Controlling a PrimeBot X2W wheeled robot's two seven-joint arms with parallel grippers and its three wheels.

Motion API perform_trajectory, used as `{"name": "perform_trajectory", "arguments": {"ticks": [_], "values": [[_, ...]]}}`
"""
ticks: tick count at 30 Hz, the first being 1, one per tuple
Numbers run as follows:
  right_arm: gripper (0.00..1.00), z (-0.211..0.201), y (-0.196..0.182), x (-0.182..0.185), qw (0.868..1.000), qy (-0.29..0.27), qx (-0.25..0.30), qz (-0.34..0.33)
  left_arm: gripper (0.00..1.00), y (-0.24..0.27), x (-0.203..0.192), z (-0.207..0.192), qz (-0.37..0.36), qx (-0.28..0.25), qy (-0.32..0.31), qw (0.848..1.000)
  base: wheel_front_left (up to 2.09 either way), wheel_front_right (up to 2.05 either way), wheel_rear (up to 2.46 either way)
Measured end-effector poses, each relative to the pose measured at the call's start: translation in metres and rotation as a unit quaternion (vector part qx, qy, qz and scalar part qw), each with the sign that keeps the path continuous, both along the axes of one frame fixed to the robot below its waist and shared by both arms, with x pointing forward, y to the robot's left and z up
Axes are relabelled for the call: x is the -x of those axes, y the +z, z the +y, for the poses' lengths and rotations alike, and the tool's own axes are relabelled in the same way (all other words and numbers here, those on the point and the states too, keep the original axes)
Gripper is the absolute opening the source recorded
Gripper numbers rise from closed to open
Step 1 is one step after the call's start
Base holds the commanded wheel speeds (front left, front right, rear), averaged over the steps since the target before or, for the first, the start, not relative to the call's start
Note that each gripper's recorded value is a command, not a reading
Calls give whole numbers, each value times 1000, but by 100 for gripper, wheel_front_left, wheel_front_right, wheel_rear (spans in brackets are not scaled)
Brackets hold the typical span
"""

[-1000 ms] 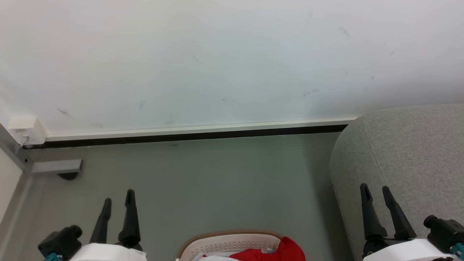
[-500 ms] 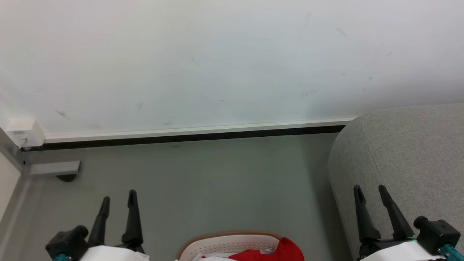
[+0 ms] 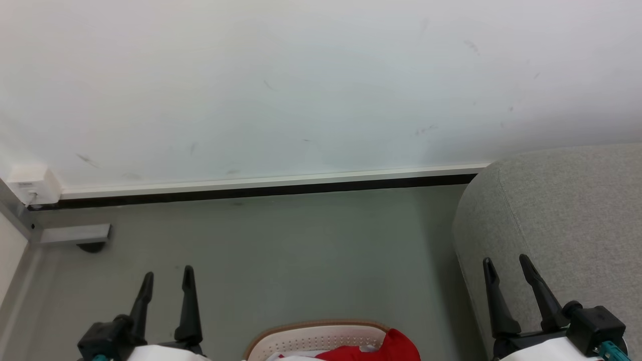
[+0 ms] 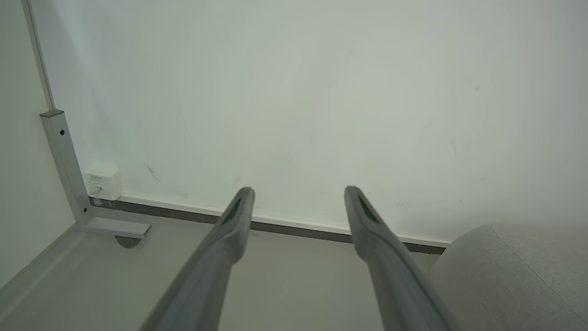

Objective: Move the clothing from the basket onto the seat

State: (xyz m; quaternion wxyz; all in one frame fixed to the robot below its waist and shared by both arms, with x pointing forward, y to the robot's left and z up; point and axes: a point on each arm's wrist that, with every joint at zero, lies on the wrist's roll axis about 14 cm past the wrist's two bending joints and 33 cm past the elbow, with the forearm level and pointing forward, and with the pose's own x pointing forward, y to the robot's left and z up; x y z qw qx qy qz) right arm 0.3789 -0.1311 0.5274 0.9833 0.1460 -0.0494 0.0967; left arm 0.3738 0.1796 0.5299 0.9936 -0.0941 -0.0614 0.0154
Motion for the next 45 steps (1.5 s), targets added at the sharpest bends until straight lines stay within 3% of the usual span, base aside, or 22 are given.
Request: {"name": "perform_trajectory", "arguments": {"ticks": [28,45], "values": [[100,11,13,3,996,14,75,-47,100,10,3,-6,-31,-96,-2,995,0,0,0],[100,6,10,2,996,6,73,-43,100,6,-1,-10,-25,-96,-10,995,0,0,0]]}}
